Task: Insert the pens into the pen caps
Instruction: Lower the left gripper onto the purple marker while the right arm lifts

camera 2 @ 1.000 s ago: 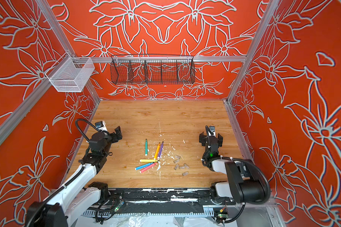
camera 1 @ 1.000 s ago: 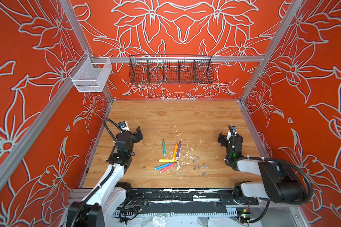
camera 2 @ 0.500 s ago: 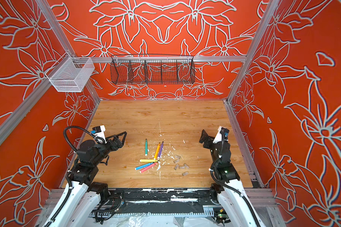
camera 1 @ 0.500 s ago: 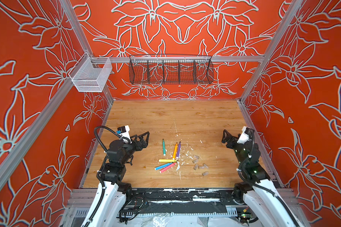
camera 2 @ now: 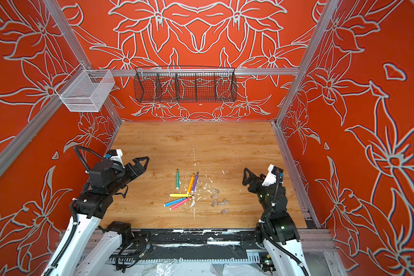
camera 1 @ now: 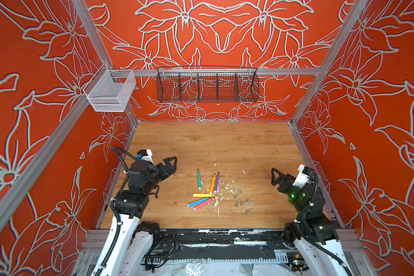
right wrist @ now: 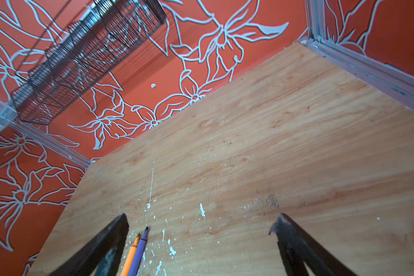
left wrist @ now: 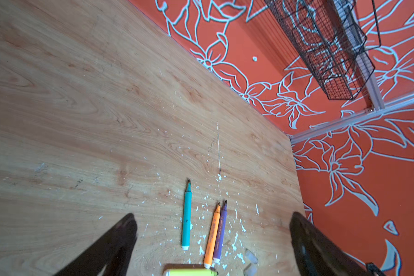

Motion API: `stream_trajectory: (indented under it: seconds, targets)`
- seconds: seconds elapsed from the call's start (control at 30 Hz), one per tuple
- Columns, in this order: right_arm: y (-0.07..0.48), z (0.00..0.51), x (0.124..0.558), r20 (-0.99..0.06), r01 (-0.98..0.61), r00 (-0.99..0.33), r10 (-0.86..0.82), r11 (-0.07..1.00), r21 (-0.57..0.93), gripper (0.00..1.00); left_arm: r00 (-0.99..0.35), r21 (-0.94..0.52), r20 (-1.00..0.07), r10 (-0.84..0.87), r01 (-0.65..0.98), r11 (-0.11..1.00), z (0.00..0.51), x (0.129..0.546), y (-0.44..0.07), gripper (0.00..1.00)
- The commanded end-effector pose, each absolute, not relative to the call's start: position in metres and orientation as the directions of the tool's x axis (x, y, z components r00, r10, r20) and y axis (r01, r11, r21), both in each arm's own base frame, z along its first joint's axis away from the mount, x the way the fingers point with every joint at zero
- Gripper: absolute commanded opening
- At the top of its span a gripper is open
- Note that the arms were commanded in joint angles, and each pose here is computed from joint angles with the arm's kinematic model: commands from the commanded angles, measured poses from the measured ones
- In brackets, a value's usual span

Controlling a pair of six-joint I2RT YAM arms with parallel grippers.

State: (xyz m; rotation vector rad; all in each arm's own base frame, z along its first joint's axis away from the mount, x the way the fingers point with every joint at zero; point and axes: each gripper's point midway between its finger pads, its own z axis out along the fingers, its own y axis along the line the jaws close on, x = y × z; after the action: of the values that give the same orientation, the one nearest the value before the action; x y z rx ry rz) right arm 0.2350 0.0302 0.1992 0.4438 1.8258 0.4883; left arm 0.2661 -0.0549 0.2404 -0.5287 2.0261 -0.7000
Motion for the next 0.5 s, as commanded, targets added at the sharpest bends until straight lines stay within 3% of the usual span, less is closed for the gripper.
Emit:
stream_trajectory:
  seconds: [0.0,0.17,0.3,0.47]
  targets:
    - [0.026,0.196,0.236,-0.783,0.112,-0.316,0.535,0.841,0.529,0.97,-0.545,-0.642,-0.597,-0.589,-0.116,0.758,0.226,0.268,-0.057,0.97]
    - [0.019,0.175,0.247,-0.780,0.187,-0.373,0.502,0.864,0.467,0.97,-0.648,-0.630,-0.593,-0.478,0.003,0.777,0.216,0.277,-0.094,1.00]
    - [0.014,0.157,0.257,-0.783,0.235,-0.401,0.476,0.879,0.414,0.93,-0.703,-0.444,-0.661,-0.263,0.083,0.892,0.204,0.277,-0.143,0.86]
    - [-0.007,0.132,0.264,-0.793,0.359,-0.398,0.462,0.874,0.329,0.90,-0.756,-0.341,-0.650,-0.081,0.195,0.920,0.180,0.279,-0.206,0.71]
